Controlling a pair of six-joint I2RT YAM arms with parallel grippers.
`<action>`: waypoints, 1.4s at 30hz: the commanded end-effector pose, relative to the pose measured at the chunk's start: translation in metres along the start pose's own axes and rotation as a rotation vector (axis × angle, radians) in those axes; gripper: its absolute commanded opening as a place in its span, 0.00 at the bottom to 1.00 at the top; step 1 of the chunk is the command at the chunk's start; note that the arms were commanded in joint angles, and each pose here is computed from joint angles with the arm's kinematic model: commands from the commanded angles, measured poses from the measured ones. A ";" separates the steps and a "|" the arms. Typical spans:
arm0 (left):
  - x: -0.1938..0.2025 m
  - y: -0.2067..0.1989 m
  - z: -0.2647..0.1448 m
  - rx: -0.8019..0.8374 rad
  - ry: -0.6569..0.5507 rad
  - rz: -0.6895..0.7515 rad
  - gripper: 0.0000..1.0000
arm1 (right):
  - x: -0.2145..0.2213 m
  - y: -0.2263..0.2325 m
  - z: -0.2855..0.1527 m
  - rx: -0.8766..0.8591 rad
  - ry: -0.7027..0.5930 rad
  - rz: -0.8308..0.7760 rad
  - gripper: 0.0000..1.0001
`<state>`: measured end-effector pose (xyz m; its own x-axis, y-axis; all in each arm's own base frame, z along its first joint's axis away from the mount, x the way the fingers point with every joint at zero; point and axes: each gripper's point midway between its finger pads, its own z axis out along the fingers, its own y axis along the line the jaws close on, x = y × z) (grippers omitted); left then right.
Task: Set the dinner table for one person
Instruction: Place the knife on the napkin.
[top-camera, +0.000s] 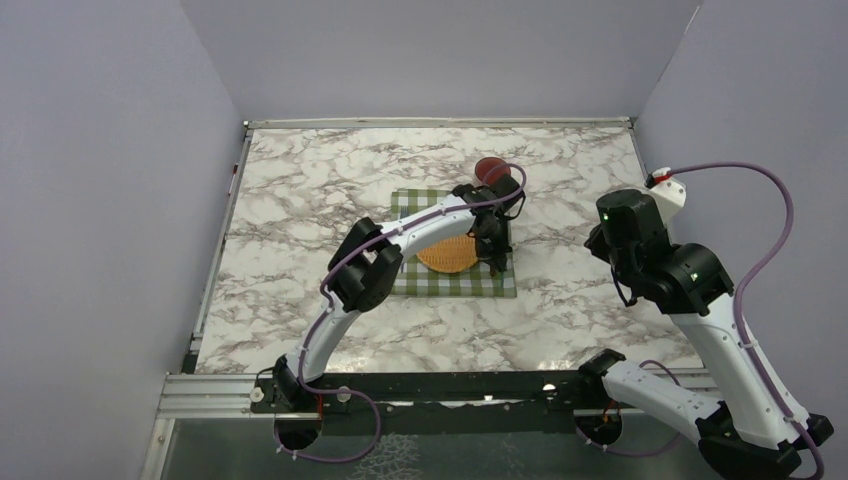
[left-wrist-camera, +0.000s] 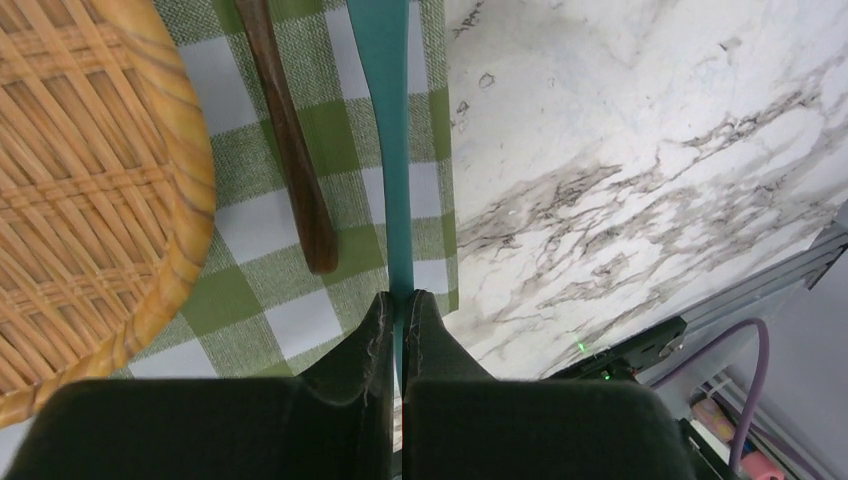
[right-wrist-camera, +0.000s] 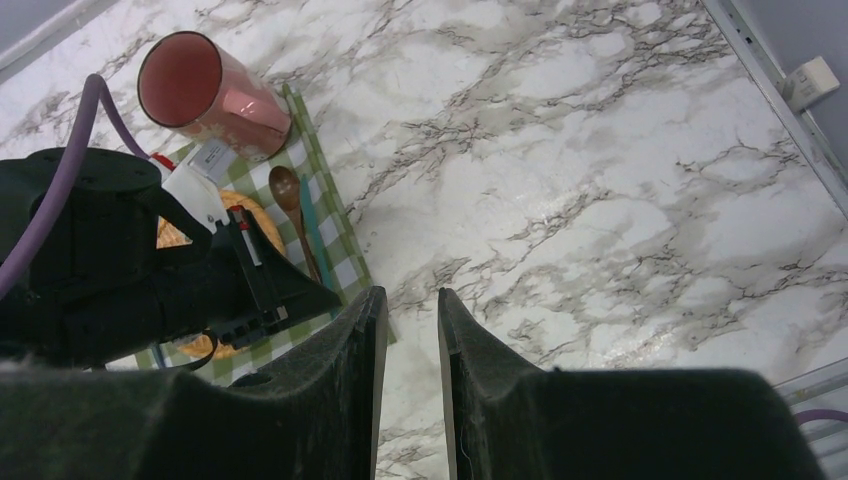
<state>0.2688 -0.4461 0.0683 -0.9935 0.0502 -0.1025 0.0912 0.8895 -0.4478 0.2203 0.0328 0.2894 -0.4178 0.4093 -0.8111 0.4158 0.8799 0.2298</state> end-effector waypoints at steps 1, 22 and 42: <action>-0.012 -0.006 0.003 -0.008 -0.046 -0.035 0.00 | -0.008 0.002 -0.004 -0.021 -0.029 0.005 0.30; -0.033 0.002 0.020 -0.043 -0.089 -0.093 0.00 | -0.008 0.006 -0.001 -0.041 -0.038 -0.038 0.30; -0.041 0.003 0.016 -0.054 -0.114 -0.094 0.12 | -0.004 0.010 0.004 -0.054 -0.030 -0.062 0.30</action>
<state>0.3013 -0.4504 0.0441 -0.9898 -0.0596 -0.1291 -0.0024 0.9149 -0.4037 0.2261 0.0355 0.2906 -0.4295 0.3439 -0.8350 0.3606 0.9130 0.1906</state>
